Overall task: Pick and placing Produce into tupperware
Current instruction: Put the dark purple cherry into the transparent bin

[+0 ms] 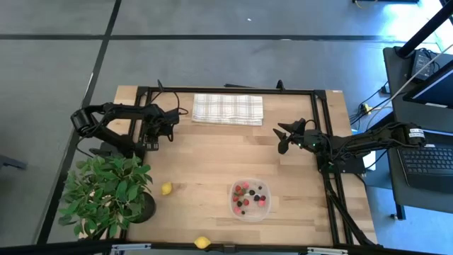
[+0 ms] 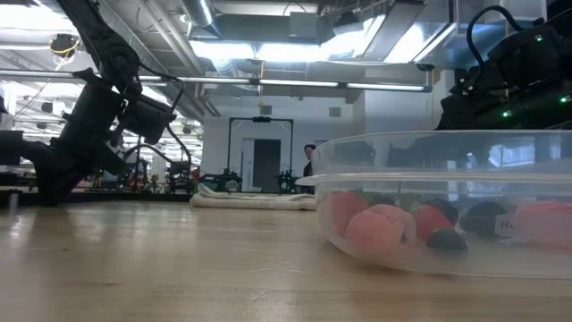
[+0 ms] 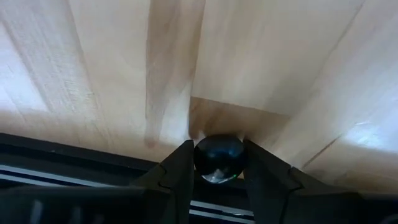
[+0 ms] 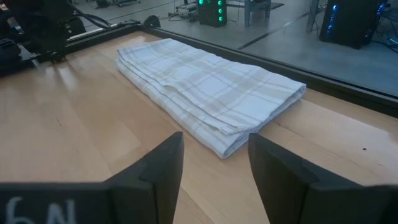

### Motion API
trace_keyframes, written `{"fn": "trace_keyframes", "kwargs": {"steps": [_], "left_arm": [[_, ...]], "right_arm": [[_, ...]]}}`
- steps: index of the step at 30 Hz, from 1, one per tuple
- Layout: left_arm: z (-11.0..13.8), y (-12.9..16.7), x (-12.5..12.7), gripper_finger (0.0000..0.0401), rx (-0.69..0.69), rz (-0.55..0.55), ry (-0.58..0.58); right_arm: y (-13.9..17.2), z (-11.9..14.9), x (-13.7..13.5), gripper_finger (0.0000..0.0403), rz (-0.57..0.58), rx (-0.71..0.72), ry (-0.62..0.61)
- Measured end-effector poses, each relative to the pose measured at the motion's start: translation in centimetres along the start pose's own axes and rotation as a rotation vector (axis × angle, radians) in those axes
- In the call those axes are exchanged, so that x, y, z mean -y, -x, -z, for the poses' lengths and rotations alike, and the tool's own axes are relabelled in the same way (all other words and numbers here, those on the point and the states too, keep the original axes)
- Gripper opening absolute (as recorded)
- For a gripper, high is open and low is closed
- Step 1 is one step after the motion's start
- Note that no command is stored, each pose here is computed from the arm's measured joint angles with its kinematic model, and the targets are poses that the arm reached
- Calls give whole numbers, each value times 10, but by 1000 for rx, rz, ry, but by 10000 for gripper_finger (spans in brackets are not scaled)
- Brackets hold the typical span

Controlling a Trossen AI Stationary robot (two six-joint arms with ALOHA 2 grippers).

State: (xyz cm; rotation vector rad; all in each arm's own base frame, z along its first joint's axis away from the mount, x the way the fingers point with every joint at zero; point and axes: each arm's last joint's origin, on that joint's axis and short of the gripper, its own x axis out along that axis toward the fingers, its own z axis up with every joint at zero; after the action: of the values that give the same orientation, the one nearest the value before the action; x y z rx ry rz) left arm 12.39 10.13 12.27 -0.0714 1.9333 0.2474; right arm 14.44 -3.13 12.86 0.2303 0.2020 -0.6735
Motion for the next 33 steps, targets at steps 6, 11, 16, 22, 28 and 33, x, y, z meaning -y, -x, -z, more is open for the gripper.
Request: {"fn": "trace_keyframes", "kwargs": {"steps": [6, 11, 16, 22, 28, 33], "left_arm": [[0, 0, 0, 110, -1, -5, 1], [-1, 2, -1, 113, 5, 6, 1], [-13, 19, -8, 108, 115, 50, 29], [-30, 50, -18, 115, 295, 159, 58], [-50, 81, -11, 108, 524, 286, -1], [-71, 105, 9, 118, 723, 333, -84]], "right_arm": [[0, 0, 0, 182, 0, 0, 0], [0, 0, 0, 182, 0, 0, 0], [0, 0, 0, 182, 0, 0, 0], [0, 0, 0, 182, -1, 0, 0], [0, 0, 0, 182, -1, 0, 0], [0, 0, 0, 182, -1, 1, 0]]}}
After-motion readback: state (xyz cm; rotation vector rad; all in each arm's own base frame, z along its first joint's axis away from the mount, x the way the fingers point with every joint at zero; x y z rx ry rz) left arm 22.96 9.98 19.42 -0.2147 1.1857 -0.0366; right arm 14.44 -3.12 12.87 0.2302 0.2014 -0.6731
